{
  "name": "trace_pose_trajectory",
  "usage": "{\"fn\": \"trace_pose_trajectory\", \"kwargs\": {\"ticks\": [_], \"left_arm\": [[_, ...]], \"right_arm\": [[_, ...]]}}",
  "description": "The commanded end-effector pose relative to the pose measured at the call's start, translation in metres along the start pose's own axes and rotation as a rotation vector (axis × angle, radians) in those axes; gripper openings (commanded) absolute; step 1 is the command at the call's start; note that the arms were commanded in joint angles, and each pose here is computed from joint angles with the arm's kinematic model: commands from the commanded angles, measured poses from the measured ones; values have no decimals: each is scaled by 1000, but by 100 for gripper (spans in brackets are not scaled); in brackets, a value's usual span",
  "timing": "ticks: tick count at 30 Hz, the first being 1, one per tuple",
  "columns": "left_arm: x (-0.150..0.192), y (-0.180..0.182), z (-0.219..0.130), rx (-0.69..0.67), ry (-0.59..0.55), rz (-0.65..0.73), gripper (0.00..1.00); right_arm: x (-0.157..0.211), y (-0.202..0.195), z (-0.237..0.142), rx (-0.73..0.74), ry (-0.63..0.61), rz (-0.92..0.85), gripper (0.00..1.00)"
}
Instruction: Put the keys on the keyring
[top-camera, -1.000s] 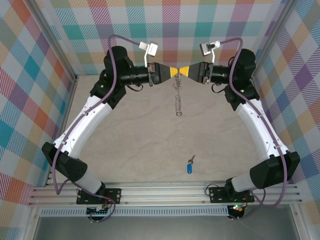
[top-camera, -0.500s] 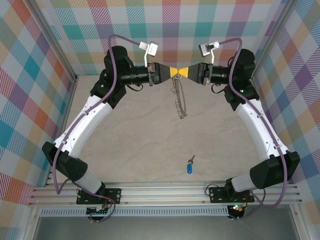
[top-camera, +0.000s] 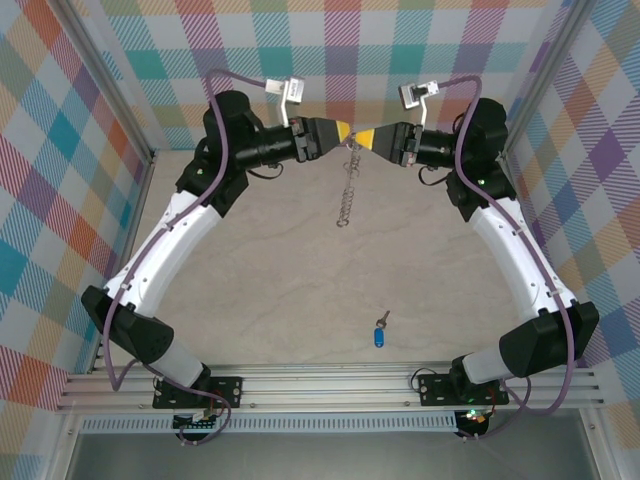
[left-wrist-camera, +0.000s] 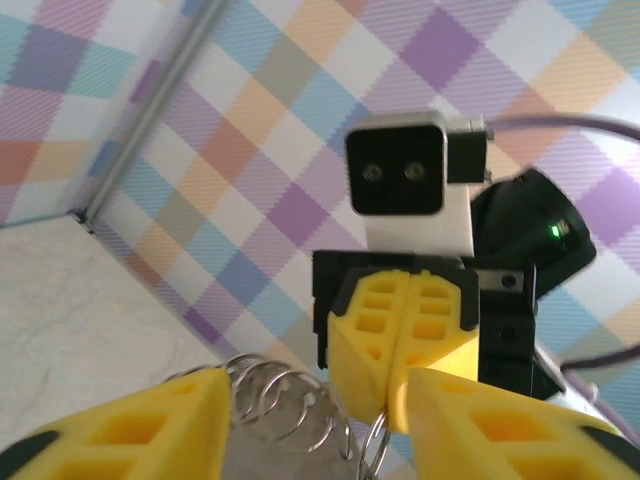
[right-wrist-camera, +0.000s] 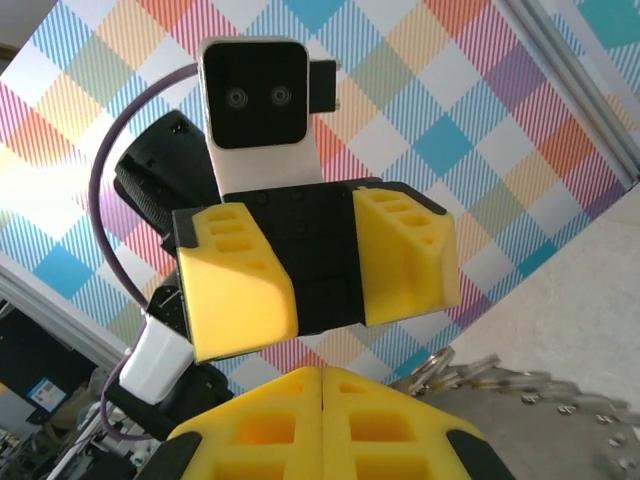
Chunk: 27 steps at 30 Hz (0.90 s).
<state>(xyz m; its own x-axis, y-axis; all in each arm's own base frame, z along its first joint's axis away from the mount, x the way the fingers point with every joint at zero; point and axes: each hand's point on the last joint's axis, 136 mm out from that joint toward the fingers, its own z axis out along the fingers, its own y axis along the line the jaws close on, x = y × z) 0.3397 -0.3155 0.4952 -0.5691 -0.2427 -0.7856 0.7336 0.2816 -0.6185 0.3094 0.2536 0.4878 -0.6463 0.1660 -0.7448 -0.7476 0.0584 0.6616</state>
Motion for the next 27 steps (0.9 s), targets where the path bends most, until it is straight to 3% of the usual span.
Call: {"fn": "trace_pose_trajectory", "kwargs": {"ticks": [1,5,11,27], "left_arm": [[-31,-13,-25,-16,-146,2,55],[-30,-15,-25,27,-160,-54,55],[-29,-20,-19,105,-160,-111,46],[-30,-43,6,228,-144,-121,37]], "right_arm": [[-21,18,0,-10,-71,-112,0],[-34,25,0,-10,-115,-142,0],[-52,35,0,-32,-170,-175,0],[-71,48,0,-83,-231,-198,0]]}}
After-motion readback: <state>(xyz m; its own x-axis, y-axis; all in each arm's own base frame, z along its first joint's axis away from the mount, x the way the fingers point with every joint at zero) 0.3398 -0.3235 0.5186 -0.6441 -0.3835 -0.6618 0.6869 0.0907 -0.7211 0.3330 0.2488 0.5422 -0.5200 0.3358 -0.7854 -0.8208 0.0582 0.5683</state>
